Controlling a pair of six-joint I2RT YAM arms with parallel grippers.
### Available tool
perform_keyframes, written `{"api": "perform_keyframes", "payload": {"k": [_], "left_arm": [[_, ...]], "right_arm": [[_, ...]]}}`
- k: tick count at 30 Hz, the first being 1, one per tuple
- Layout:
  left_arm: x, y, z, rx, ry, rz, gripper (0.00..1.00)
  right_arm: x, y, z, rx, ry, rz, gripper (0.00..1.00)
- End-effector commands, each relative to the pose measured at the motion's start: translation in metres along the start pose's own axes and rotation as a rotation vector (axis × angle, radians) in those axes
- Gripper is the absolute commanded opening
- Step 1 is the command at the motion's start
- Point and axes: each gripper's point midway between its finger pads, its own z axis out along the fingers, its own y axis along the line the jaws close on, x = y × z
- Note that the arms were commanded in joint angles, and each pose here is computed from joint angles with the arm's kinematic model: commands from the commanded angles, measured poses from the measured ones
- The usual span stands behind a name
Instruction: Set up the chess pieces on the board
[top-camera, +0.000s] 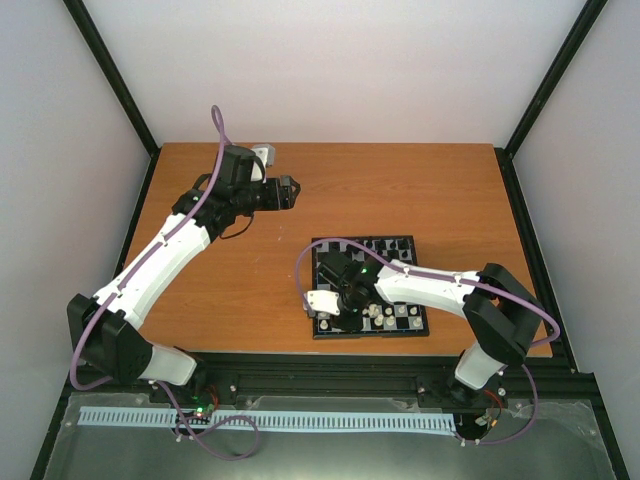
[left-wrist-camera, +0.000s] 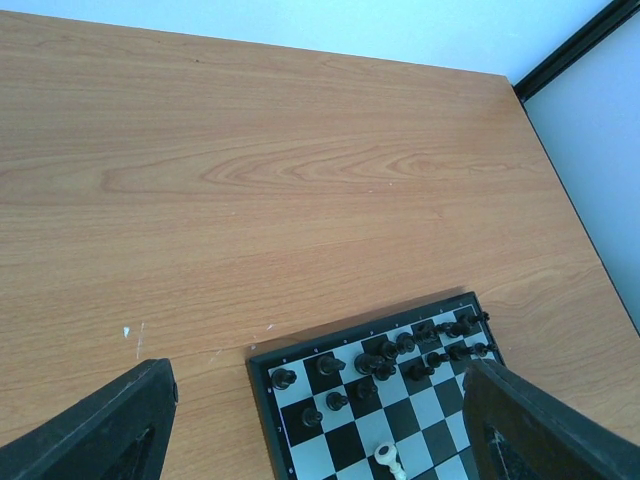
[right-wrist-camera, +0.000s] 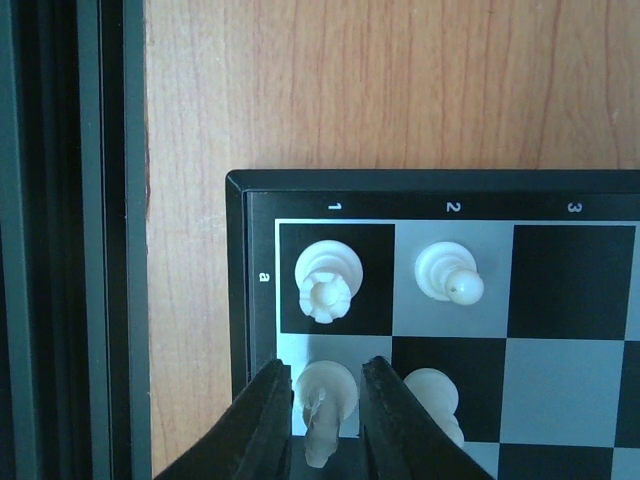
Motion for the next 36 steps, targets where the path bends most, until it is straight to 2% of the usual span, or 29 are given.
{"api": "perform_keyframes", "payload": {"k": [1, 7, 13, 19, 22, 29, 36], "left_arm": [[-0.008, -0.003, -0.005, 0.019, -0.02, -0.01, 0.81], [0.001, -0.004, 0.006, 0.039, 0.026, -0.004, 0.79], [0.018, -0.014, 0.021, 0.105, 0.1, -0.037, 0.68], [0.031, -0.025, 0.01, 0.086, 0.102, -0.014, 0.68], [0.052, -0.021, 0.004, 0.049, 0.089, -0.018, 0.68], [0.093, -0.014, -0.012, 0.076, 0.086, -0.056, 0.67], [0.112, -0.001, -0.029, 0.058, 0.085, -0.049, 0.68]], "right_arm": [[-0.004, 0.0, -0.004, 0.018, -0.012, -0.02, 0.21], [-0.011, -0.007, -0.052, 0.026, -0.143, 0.025, 0.28], [0.025, -0.053, -0.09, 0.156, -0.239, 0.23, 0.31], [0.049, -0.084, -0.08, 0.225, -0.183, 0.351, 0.35], [0.05, -0.096, -0.071, 0.236, -0.159, 0.372, 0.36], [0.05, -0.12, -0.045, 0.222, -0.108, 0.442, 0.4], [0.042, -0.139, -0.033, 0.213, -0.109, 0.489, 0.4]]}}
